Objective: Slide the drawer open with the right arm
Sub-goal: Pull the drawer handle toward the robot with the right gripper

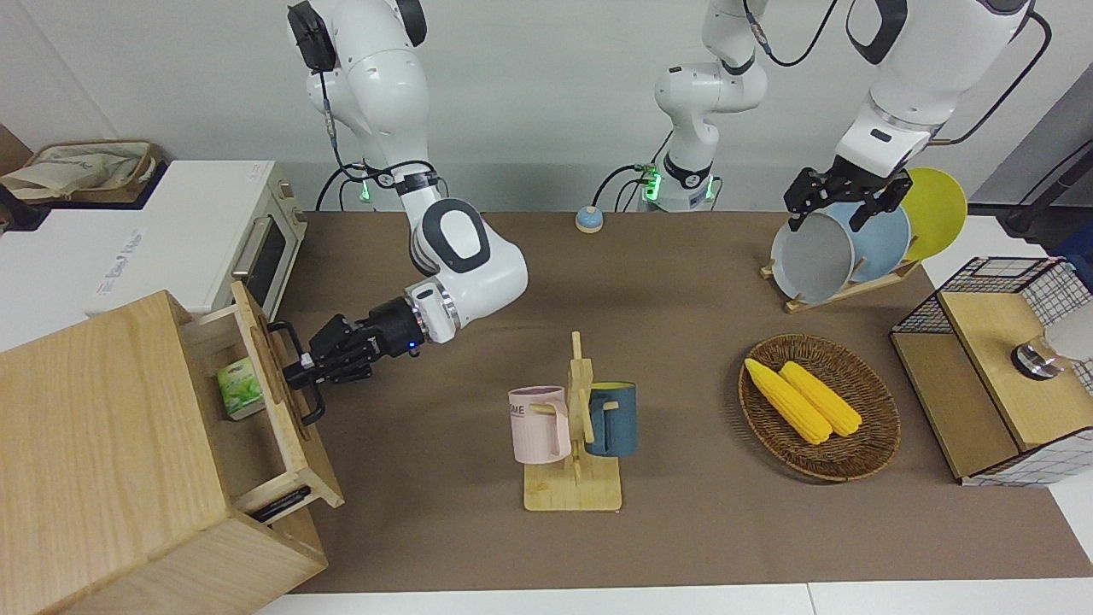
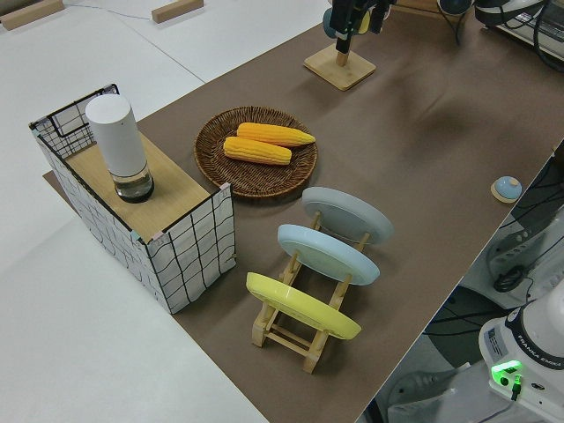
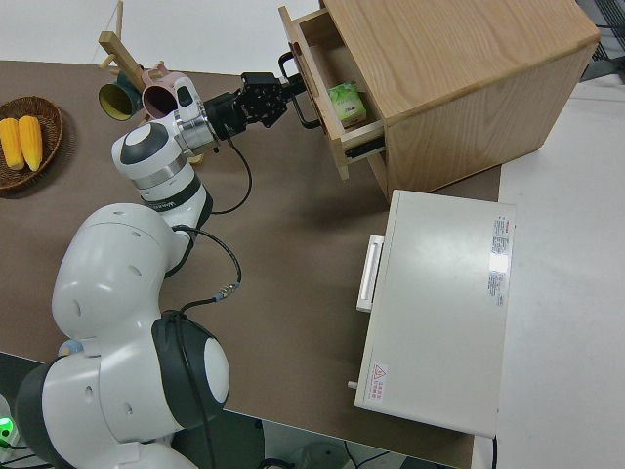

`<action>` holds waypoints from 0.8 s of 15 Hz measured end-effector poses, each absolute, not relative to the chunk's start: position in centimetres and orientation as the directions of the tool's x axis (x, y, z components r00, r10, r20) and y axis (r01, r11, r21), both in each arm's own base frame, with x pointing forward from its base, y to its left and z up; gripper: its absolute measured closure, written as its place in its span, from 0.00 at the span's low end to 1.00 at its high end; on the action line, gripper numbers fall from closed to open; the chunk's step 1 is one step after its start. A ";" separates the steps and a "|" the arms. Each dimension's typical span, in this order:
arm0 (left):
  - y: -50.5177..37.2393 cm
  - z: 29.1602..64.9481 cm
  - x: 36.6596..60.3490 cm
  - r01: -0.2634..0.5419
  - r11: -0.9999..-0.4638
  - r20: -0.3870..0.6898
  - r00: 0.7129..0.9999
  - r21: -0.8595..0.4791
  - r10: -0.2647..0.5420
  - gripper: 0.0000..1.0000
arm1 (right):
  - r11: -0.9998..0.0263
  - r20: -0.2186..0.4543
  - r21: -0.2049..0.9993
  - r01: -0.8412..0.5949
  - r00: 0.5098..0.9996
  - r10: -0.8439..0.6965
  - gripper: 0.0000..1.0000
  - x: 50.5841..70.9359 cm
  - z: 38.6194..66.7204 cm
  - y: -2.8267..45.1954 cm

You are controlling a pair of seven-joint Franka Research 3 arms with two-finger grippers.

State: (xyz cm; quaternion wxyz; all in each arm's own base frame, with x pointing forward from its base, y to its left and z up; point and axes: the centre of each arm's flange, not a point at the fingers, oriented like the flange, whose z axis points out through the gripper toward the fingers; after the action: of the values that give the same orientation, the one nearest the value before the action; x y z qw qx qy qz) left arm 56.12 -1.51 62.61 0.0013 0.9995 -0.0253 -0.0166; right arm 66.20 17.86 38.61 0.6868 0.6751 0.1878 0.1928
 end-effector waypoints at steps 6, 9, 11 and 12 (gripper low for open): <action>-1.5 62.6 56.1 -0.051 -0.999 -0.033 0.998 0.003 -0.051 0.00 | -0.006 0.010 1.000 -0.008 0.861 0.509 0.83 63.6 38.8 22.9; -1.5 62.6 56.1 -0.051 -0.999 -0.033 0.998 0.003 -0.051 0.00 | -0.013 0.011 1.000 -0.005 0.860 0.511 0.83 61.9 38.8 25.9; -1.5 62.6 56.1 -0.051 -0.999 -0.033 0.998 0.003 -0.051 0.00 | -0.017 0.011 1.000 -0.003 0.858 0.514 0.83 60.7 38.8 27.8; -1.5 62.6 56.1 -0.051 -0.999 -0.033 0.998 0.003 -0.051 0.00 | -0.019 0.011 1.000 -0.002 0.856 0.516 0.83 60.2 38.8 28.6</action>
State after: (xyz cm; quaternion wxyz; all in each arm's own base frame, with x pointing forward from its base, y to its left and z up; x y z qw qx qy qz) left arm 56.12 -1.51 62.61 0.0013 0.9995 -0.0253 -0.0166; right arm 60.23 28.60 38.83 0.6748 0.6876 0.1871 0.1919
